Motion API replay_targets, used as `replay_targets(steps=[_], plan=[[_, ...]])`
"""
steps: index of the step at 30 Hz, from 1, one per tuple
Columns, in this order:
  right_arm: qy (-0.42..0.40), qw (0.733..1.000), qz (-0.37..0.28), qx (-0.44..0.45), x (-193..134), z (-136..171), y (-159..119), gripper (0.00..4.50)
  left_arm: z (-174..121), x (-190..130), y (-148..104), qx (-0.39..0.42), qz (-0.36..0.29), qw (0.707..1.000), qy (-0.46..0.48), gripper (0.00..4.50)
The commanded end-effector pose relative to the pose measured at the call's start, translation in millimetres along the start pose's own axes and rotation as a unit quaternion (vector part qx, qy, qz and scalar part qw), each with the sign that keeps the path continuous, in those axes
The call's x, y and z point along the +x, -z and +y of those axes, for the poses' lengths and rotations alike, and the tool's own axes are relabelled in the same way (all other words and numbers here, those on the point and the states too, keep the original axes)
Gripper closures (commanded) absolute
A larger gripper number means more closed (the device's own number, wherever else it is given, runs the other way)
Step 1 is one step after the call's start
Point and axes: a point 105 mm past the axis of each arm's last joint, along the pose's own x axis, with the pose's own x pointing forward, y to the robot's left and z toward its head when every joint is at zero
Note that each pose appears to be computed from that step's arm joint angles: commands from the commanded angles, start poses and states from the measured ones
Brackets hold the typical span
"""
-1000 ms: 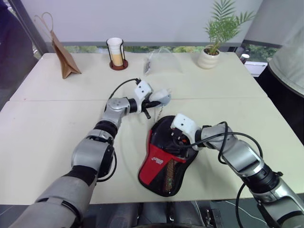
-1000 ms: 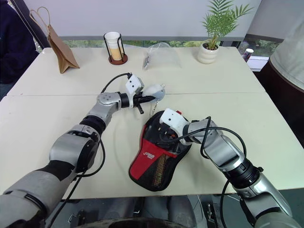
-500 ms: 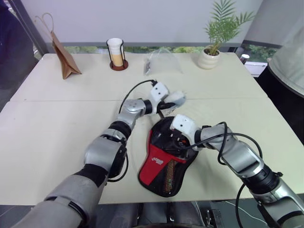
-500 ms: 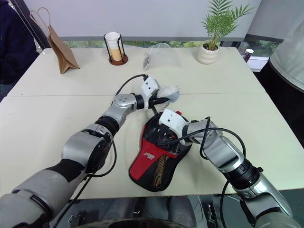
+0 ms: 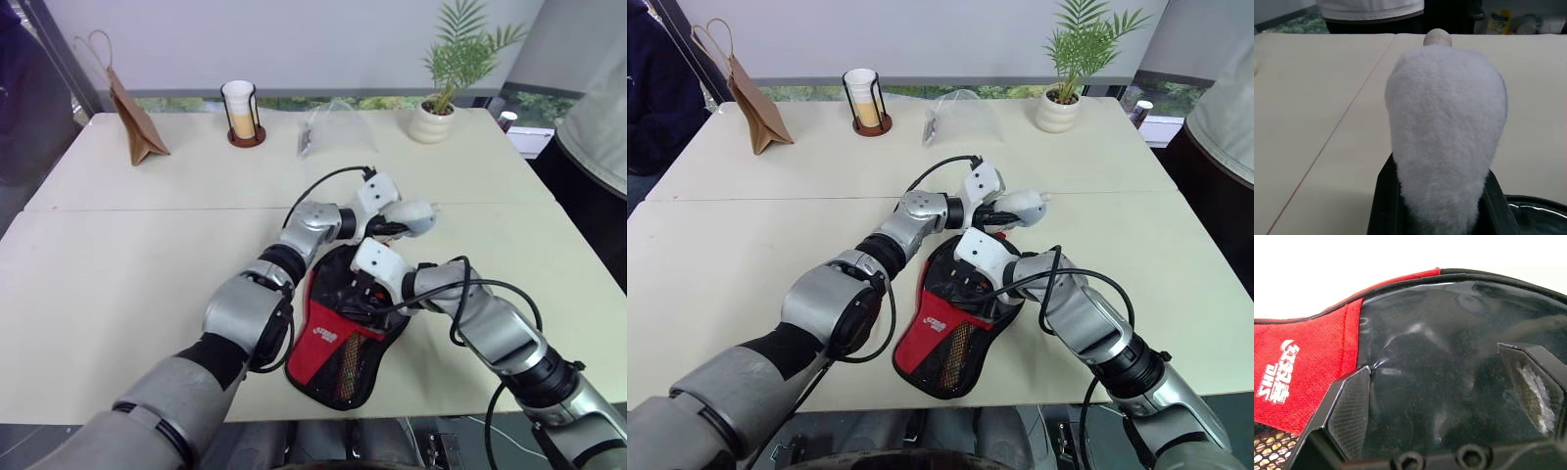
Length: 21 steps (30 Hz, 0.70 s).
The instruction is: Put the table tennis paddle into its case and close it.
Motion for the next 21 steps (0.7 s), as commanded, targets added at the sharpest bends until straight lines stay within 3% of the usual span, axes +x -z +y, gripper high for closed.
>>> replay_targets(steps=[1, 9, 16, 21], plan=[[-0.124, 0.980, 0.134, 0.084, 26.5, 65.7, 74.5, 0.00, -9.4, 7.4, -22.6, -0.017, -0.040, 0.998, 0.043, 3.99], [-0.105, 0.983, 0.130, 0.080, 24.1, 50.3, 73.6, 0.00, 2.7, -8.2, -13.3, -0.032, -0.021, 0.999, 0.035, 0.05], [-0.061, 0.991, 0.083, 0.081, 5.1, 21.5, 45.4, 0.00, 34.4, -42.7, -26.5, -0.038, -0.055, 0.998, -0.007, 0.05], [-0.008, 0.996, 0.030, 0.081, -28.5, -5.4, 13.5, 0.00, 55.7, -89.8, -31.5, 0.004, -0.060, 0.998, -0.017, 0.05]])
